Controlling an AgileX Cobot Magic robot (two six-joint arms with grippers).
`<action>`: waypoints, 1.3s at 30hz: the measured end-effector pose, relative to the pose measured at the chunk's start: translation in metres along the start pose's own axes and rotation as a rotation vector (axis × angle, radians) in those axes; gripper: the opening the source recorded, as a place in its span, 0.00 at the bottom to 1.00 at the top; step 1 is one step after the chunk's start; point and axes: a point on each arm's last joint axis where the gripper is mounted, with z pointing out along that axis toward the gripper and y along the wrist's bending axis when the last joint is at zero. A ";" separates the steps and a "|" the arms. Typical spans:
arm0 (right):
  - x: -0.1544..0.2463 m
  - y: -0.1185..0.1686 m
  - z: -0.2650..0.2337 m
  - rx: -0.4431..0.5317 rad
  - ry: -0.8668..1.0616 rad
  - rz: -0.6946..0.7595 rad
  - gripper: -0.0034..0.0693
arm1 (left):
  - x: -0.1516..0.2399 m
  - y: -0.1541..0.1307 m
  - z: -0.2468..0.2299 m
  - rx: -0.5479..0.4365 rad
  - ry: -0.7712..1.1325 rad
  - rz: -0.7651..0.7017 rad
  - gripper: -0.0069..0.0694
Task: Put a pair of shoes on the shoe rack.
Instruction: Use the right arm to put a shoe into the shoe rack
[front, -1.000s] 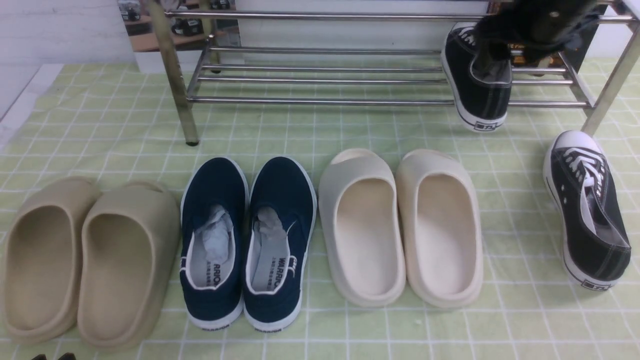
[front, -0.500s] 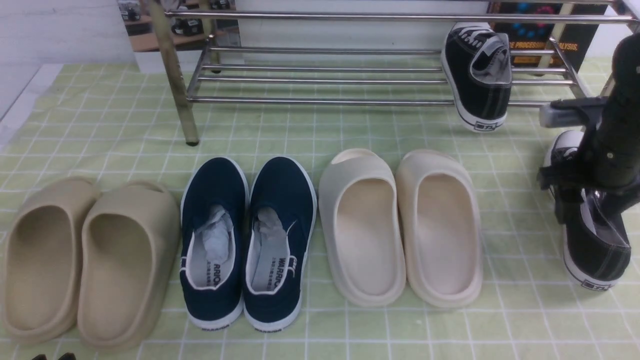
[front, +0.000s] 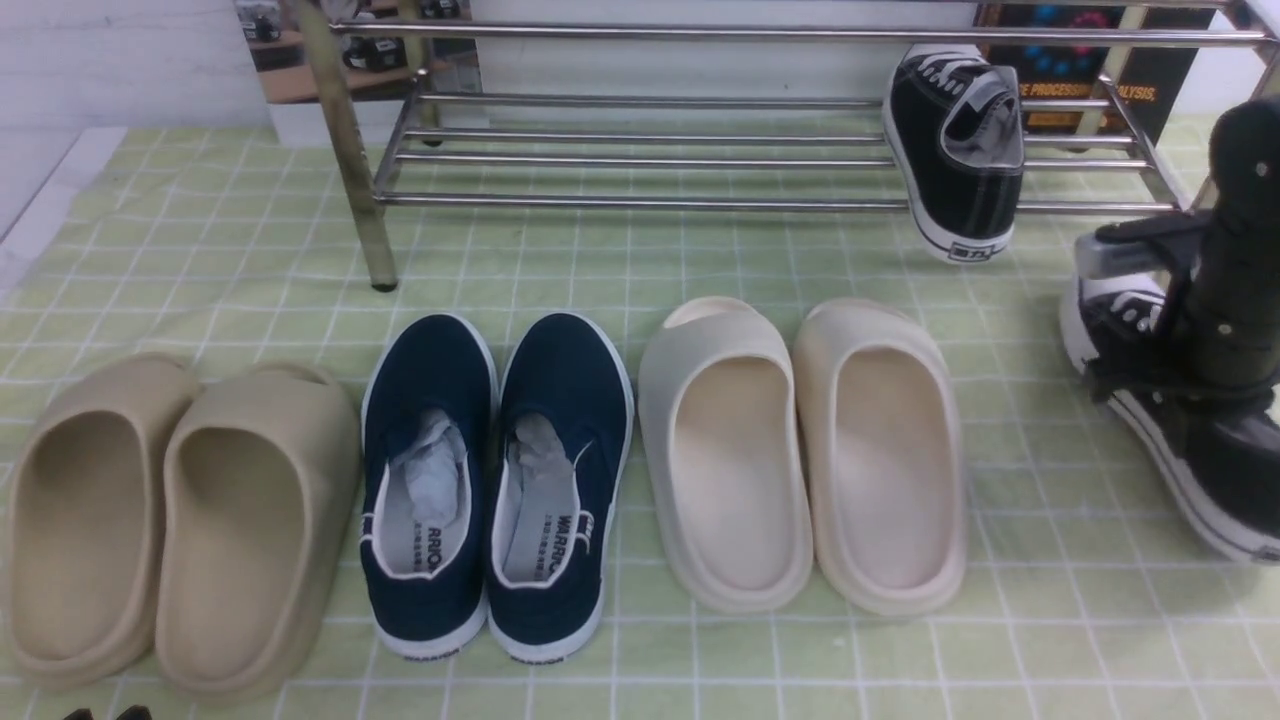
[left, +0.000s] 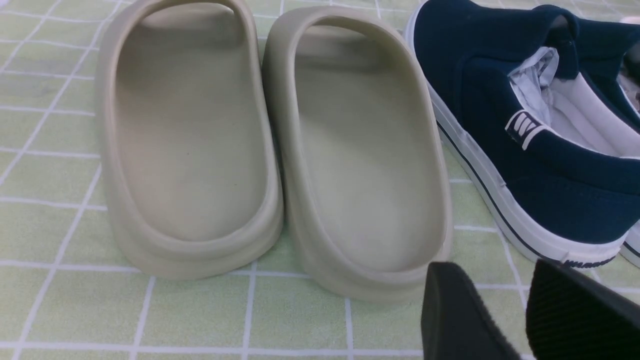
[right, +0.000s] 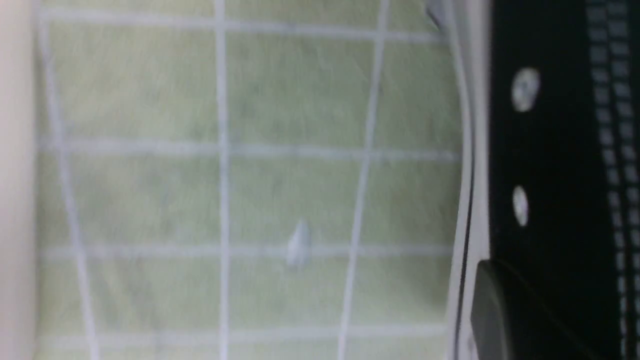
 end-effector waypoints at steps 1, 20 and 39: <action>0.000 0.000 -0.011 -0.007 -0.012 -0.011 0.06 | 0.000 0.000 0.000 0.000 0.000 0.000 0.40; -0.122 0.005 -0.039 -0.053 -0.309 0.023 0.06 | 0.000 0.000 0.000 0.000 0.000 0.000 0.40; -0.164 0.005 -0.016 -0.085 -0.459 0.077 0.14 | 0.000 0.000 0.000 0.000 0.000 0.000 0.40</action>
